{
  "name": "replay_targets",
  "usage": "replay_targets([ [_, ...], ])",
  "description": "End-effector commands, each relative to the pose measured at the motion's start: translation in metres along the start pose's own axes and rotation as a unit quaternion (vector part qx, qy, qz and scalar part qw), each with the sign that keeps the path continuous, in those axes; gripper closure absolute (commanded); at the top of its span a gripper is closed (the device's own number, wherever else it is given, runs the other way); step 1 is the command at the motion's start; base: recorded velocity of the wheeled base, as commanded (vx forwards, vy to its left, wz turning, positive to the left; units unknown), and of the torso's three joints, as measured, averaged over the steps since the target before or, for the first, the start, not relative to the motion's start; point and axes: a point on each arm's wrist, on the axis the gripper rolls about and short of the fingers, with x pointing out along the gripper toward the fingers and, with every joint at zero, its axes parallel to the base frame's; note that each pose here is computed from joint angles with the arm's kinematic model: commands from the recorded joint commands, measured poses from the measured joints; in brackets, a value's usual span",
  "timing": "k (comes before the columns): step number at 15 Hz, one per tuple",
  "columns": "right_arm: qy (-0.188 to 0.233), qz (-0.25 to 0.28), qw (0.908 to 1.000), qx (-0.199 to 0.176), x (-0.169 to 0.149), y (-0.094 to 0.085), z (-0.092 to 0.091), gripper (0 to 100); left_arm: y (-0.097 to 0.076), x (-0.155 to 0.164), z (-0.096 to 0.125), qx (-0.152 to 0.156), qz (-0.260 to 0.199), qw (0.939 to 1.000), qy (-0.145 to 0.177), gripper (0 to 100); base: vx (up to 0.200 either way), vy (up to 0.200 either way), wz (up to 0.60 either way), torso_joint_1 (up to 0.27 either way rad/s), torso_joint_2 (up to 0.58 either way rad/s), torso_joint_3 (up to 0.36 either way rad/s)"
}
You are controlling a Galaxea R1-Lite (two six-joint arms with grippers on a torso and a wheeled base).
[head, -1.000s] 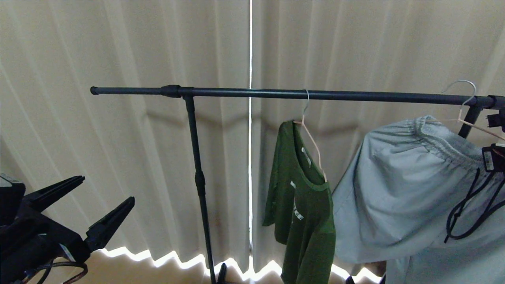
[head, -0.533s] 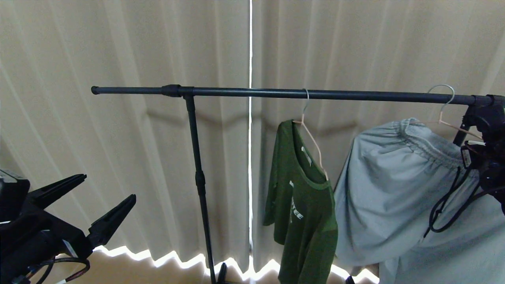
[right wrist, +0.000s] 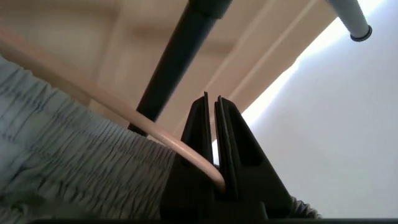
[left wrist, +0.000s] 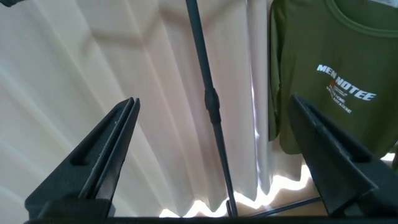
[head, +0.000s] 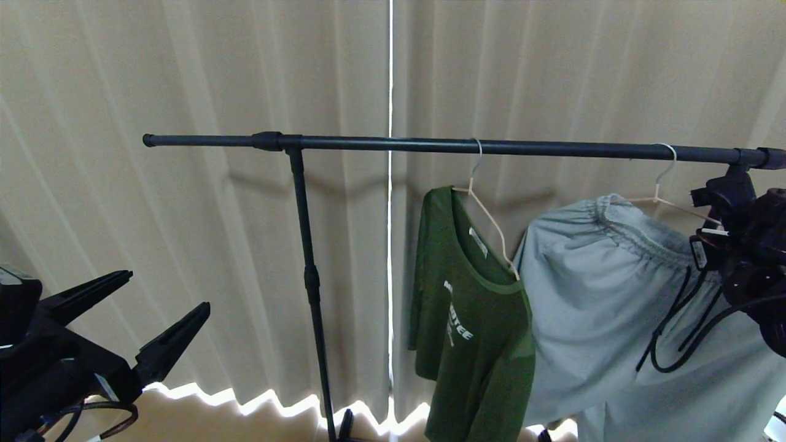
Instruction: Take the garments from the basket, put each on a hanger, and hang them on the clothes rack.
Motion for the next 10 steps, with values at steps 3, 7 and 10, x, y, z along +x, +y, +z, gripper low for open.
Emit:
replay_targets([
  [3,-0.003,0.027,0.9996,-0.006,-0.02,0.003,-0.009,0,0.0,0.0,0.0,0.0,0.0,1.0,0.002,0,0.0,0.0,0.0,0.0,0.0,0.0],
  [7,-0.077,0.099,0.9919,0.016,-0.038,0.002,-0.014,0,0.001,0.001,0.001,-0.001,0.003,1.0,-0.001,0,0.0,0.0,0.0,0.0,0.0,0.0],
  [10,-0.132,0.175,0.9755,0.021,-0.056,-0.007,-0.019,0,0.002,0.001,0.0,0.0,0.01,1.0,0.002,0,0.0,0.0,0.0,0.0,0.0,0.0],
])
